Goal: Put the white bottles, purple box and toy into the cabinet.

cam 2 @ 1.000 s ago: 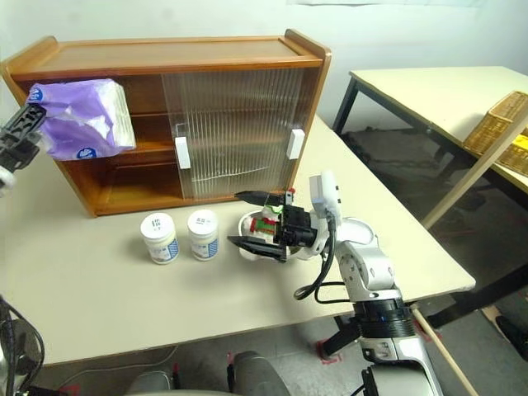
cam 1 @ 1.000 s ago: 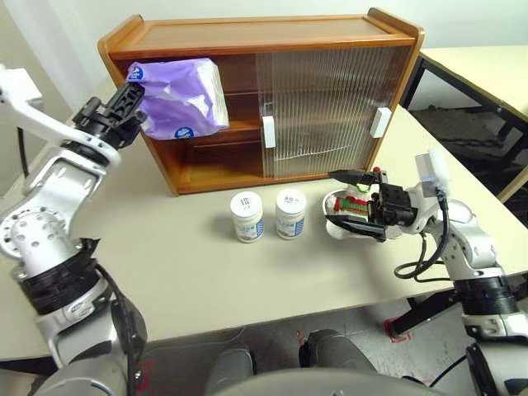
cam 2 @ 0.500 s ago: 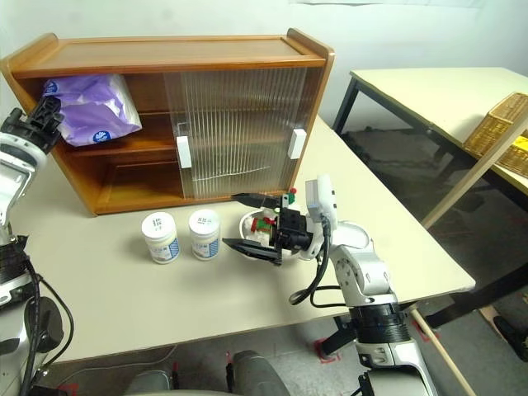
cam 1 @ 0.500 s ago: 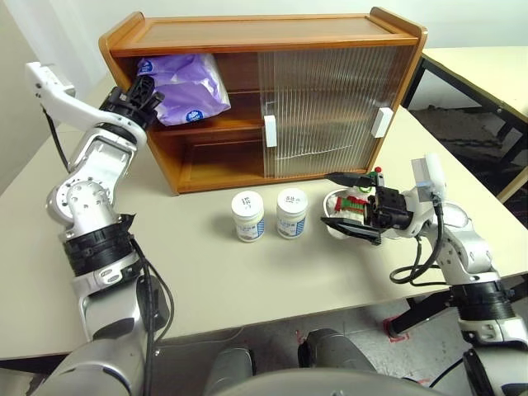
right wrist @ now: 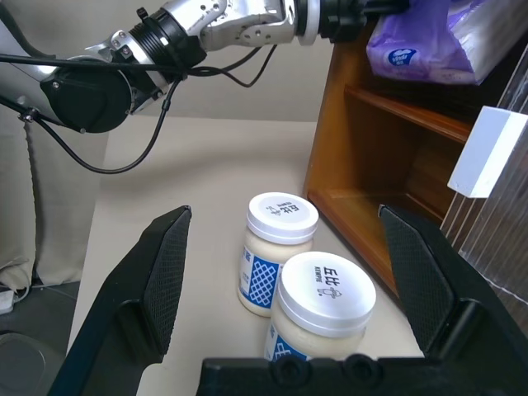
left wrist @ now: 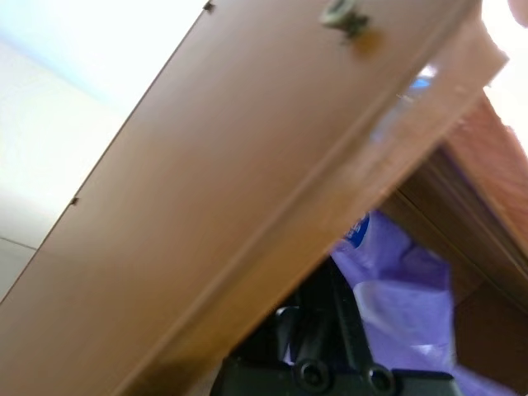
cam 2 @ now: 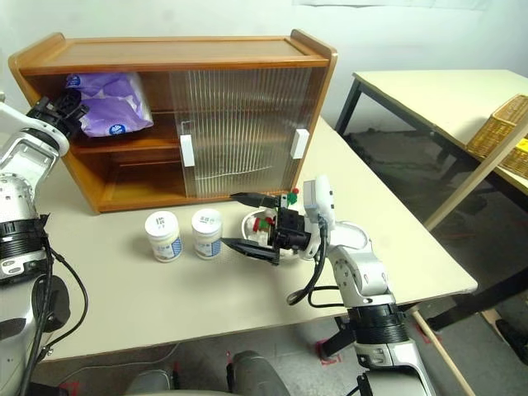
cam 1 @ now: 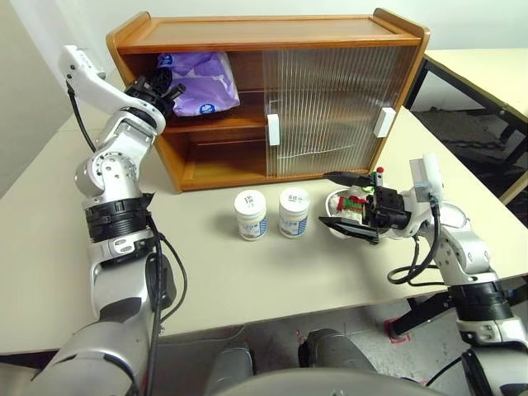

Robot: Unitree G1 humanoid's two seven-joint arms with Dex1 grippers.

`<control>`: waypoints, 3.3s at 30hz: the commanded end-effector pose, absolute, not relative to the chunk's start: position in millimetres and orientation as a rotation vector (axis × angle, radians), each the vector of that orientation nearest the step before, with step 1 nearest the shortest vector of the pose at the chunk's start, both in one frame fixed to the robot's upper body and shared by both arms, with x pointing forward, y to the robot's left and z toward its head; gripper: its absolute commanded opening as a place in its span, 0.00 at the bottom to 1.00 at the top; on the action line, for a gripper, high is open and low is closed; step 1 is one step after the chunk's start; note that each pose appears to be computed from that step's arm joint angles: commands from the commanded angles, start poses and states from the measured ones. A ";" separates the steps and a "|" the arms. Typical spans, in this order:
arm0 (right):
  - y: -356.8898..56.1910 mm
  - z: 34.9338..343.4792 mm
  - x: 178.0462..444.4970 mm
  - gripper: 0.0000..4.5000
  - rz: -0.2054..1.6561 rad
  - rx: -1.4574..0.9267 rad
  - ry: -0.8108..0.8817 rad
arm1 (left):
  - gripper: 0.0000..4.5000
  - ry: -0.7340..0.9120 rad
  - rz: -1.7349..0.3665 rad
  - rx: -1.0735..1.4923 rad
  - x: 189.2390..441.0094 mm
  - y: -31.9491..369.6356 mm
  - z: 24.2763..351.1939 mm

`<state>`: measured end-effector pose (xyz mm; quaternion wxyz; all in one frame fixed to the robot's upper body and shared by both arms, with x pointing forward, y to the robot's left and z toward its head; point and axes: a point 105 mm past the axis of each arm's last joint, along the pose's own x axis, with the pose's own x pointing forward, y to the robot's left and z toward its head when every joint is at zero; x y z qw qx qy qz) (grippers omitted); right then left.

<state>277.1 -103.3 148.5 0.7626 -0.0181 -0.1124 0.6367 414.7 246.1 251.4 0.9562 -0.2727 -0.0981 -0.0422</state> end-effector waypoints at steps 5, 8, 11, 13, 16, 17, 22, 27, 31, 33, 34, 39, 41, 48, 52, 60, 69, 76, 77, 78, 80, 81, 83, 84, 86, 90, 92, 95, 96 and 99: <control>-98.6 148.9 275.4 1.00 1.398 -0.059 -0.254 | 0.61 -0.226 -0.117 -0.532 415.6 241.7 260.5; -98.1 148.7 275.8 1.00 1.400 -0.059 -0.255 | 0.82 -0.250 -0.142 -0.515 411.2 239.9 264.7; -97.8 148.2 276.0 1.00 1.401 -0.059 -0.253 | 0.99 -0.252 -0.187 -0.499 405.4 231.9 265.9; -98.3 147.9 275.9 1.00 1.402 -0.061 -0.252 | 0.99 -0.241 -0.216 -0.472 399.1 225.7 264.6; -100.5 147.8 276.4 1.00 1.400 -0.065 -0.251 | 0.99 -0.237 -0.262 -0.395 387.3 217.7 263.1; -101.4 147.8 276.7 1.00 1.399 -0.066 -0.250 | 0.99 -0.249 -0.287 -0.396 381.8 216.2 264.1; -102.5 147.0 277.3 1.00 1.400 -0.071 -0.247 | 0.99 -0.204 -0.284 -0.310 361.4 229.5 247.9; -103.0 146.2 277.8 1.00 1.407 -0.073 -0.242 | 0.99 -0.204 -0.371 -0.286 340.9 227.0 249.5; -103.6 147.0 278.7 1.00 1.414 -0.076 -0.239 | 0.90 -0.188 -0.447 -0.256 324.2 225.8 245.1; -104.1 147.3 279.0 1.00 1.415 -0.079 -0.238 | 0.78 -0.167 -0.512 -0.226 316.3 218.5 239.1; -104.2 147.3 279.1 1.00 1.415 -0.080 -0.238 | 0.71 -0.160 -0.543 -0.212 313.2 213.5 236.9; -104.1 147.9 279.1 1.00 1.413 -0.082 -0.240 | 0.33 -0.060 -0.506 -0.120 319.0 212.6 212.0; -103.8 148.0 279.0 1.00 1.412 -0.082 -0.241 | 0.20 -0.044 -0.476 -0.065 323.3 215.9 206.6; -103.4 144.0 277.8 1.00 1.399 -0.082 -0.233 | 0.01 -0.119 -0.415 -0.043 344.3 212.3 204.9; -105.1 142.2 277.9 1.00 1.382 -0.084 -0.228 | 0.01 -0.110 -0.331 0.016 355.2 223.4 199.9; -104.9 138.5 275.4 1.00 1.358 -0.072 -0.229 | 0.01 -0.176 -0.243 0.027 383.2 234.5 206.1; -107.1 139.7 276.5 1.00 1.350 -0.079 -0.229 | 0.01 -0.165 -0.320 -0.069 403.9 215.0 202.7; -106.4 140.7 275.2 1.00 1.352 -0.076 -0.231 | 0.01 -0.163 -0.317 -0.076 407.2 214.4 200.8; -106.6 140.6 274.9 1.00 1.352 -0.076 -0.230 | 0.01 -0.160 -0.319 -0.075 406.8 213.9 200.5; -106.8 140.6 274.8 1.00 1.352 -0.075 -0.229 | 0.01 -0.156 -0.322 -0.073 405.9 213.3 200.1; -107.1 140.3 274.5 1.00 1.353 -0.076 -0.228 | 0.01 -0.152 -0.321 -0.063 404.3 212.9 200.1; -107.0 140.4 274.7 1.00 1.353 -0.076 -0.229 | 0.01 -0.144 -0.319 -0.047 403.4 212.7 199.5; -106.4 140.5 275.1 1.00 1.356 -0.075 -0.229 | 0.01 -0.120 -0.312 0.012 401.5 211.9 196.8; -106.0 140.6 275.3 1.00 1.357 -0.075 -0.230 | 0.01 -0.111 -0.310 0.036 400.8 211.2 195.5; -105.6 140.6 275.3 1.00 1.360 -0.075 -0.230 | 0.01 -0.106 -0.308 0.063 399.5 207.9 195.3; -105.3 140.5 275.3 1.00 1.363 -0.074 -0.229 | 0.01 -0.097 -0.305 0.126 399.7 200.0 194.2; -105.2 140.4 275.3 1.00 1.365 -0.075 -0.228 | 0.01 -0.082 -0.312 0.164 400.4 193.4 189.9; -105.3 141.0 276.0 1.00 1.365 -0.079 -0.229 | 0.01 -0.068 -0.328 0.193 401.2 182.8 184.9; -105.6 141.2 276.4 1.00 1.363 -0.079 -0.230 | 0.01 -0.069 -0.332 0.207 401.6 179.8 184.5; -105.8 140.7 276.5 1.00 1.363 -0.080 -0.229 | 0.01 -0.076 -0.339 0.221 402.7 172.6 185.3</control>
